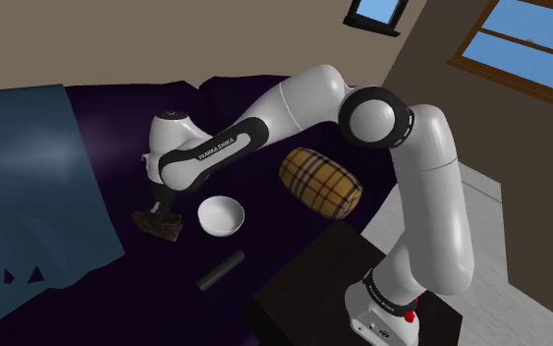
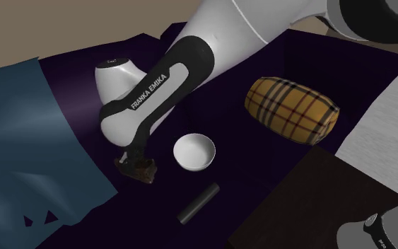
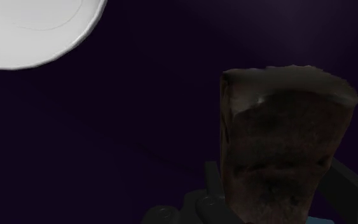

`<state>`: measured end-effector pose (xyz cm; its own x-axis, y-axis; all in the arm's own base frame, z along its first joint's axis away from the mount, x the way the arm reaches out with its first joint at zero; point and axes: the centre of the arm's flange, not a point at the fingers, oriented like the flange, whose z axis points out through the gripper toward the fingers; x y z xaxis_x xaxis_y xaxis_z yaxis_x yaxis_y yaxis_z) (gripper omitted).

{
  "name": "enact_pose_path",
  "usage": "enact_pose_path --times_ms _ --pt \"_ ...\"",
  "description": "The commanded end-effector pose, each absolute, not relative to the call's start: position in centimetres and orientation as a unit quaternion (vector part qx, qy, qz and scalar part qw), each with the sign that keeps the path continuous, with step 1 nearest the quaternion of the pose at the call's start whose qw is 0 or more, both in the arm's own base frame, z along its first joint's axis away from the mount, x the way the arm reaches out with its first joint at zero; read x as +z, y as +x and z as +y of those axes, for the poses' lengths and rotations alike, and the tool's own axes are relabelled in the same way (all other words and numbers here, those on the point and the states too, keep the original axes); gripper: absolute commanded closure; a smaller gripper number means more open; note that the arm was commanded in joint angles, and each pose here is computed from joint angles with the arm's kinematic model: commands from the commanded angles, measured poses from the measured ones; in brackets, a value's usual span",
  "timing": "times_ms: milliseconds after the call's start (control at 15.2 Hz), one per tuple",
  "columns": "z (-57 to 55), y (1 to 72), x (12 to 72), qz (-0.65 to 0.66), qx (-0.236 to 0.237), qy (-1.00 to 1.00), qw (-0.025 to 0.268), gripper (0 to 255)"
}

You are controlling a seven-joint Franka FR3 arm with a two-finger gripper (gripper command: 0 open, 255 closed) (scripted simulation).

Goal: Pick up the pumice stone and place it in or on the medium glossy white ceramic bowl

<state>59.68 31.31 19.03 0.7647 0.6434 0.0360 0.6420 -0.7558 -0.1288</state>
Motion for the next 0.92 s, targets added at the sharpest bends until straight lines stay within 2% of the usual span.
enact_pose_path --times_ms 0,198,858 --pt "31.5 59.6 20.1 -0.343 0.005 -0.937 0.067 255" --pt "31.5 59.6 21.6 -0.343 0.005 -0.937 0.067 255" --pt "18.3 58.4 21.9 -0.343 0.005 -0.937 0.067 255"
